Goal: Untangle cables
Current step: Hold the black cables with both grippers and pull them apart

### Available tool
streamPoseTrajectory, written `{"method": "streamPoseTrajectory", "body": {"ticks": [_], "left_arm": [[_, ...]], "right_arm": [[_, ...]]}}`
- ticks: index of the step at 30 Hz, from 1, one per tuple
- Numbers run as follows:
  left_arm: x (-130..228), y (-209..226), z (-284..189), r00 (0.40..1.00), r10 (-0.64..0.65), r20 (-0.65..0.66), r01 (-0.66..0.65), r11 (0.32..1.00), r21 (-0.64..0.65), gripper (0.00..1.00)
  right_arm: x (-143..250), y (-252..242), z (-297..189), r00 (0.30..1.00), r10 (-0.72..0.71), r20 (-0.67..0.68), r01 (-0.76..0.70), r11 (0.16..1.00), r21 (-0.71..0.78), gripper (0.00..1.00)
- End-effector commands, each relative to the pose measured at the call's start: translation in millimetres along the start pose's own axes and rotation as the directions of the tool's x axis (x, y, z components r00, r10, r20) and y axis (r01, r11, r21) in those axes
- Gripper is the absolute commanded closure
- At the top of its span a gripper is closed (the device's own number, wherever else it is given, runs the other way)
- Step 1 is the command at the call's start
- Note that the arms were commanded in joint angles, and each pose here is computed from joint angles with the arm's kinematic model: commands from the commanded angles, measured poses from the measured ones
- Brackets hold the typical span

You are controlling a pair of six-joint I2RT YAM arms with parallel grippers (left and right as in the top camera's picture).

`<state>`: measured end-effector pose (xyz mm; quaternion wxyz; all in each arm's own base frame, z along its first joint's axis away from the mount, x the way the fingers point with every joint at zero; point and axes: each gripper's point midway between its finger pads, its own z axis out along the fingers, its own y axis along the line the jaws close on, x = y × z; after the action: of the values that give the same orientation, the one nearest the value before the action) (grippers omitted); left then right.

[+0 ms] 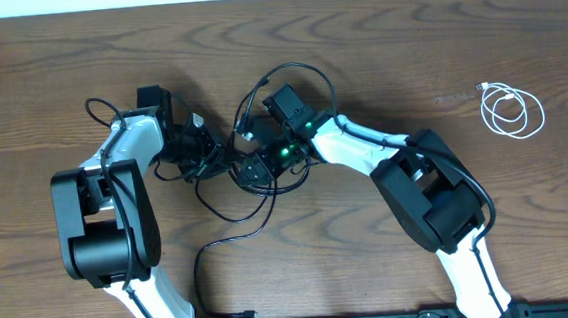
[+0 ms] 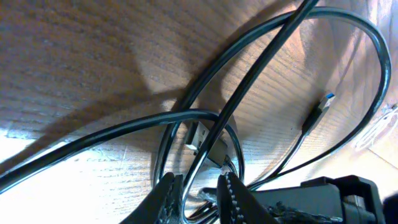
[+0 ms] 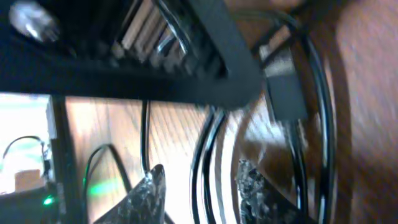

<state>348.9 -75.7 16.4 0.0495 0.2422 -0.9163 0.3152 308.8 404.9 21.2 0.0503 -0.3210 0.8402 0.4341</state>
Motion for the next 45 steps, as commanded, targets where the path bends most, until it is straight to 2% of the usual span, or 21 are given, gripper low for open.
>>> {"method": "streamPoseTrajectory", "body": {"ticks": [1,6,11,19,20,21,29,36,39,43,45], "left_arm": [[-1.1,2.7,0.5,0.999,0.03,0.011,-0.03,0.999,-0.024,0.76],[-4.8,12.8,1.6,0.999,0.038,0.036,-0.035,0.995,-0.097,0.76],[-3.1,10.0,7.9,0.997,0.069,0.037,-0.064,0.99,-0.123,0.76],[-0.1,1.3,15.8,0.994,0.103,0.036,-0.097,0.987,-0.129,0.78],[0.8,-2.9,16.1,0.994,0.101,0.031,-0.097,0.99,-0.105,0.9],[1.4,-4.7,15.8,0.995,0.098,0.026,-0.095,0.991,-0.09,0.92],[-1.0,-12.4,7.3,0.997,0.077,0.013,-0.077,0.997,0.015,0.93],[0.4,-31.9,-9.4,0.991,0.134,-0.011,-0.128,0.967,0.22,0.92],[-0.7,-36.2,-12.3,0.99,0.138,-0.008,-0.131,0.959,0.252,0.92],[2.4,-48.7,-16.2,0.988,0.155,-0.018,-0.14,0.935,0.325,0.93],[3.5,-54.0,-18.1,0.986,0.164,-0.02,-0.146,0.923,0.355,0.93]], "right_arm": [[1.3,0.9,-15.0,0.999,0.044,-0.004,-0.044,0.998,-0.033,0.67],[15.2,-3.5,-3.8,0.995,0.084,-0.049,-0.089,0.991,-0.096,0.67],[20.7,-0.2,8.3,0.995,0.075,-0.064,-0.086,0.98,-0.182,0.75],[18.8,-1.4,10.0,0.996,0.071,-0.055,-0.08,0.98,-0.182,0.76],[18.5,-1.4,10.0,0.996,0.07,-0.054,-0.078,0.98,-0.182,0.78],[18.0,-1.3,10.0,0.996,0.067,-0.052,-0.076,0.98,-0.183,0.79],[12.3,-3.6,7.7,0.998,0.053,-0.029,-0.057,0.981,-0.184,0.69],[10.8,-3.7,3.5,0.998,0.054,-0.023,-0.058,0.978,-0.202,0.68],[9.9,5.4,1.3,1.0,0.025,-0.018,-0.029,0.966,-0.256,0.65],[5.6,33.3,-4.7,0.999,-0.034,0.001,0.031,0.916,-0.4,0.6],[6.4,38.7,-3.3,0.999,-0.046,-0.001,0.042,0.908,-0.416,0.58]]}}
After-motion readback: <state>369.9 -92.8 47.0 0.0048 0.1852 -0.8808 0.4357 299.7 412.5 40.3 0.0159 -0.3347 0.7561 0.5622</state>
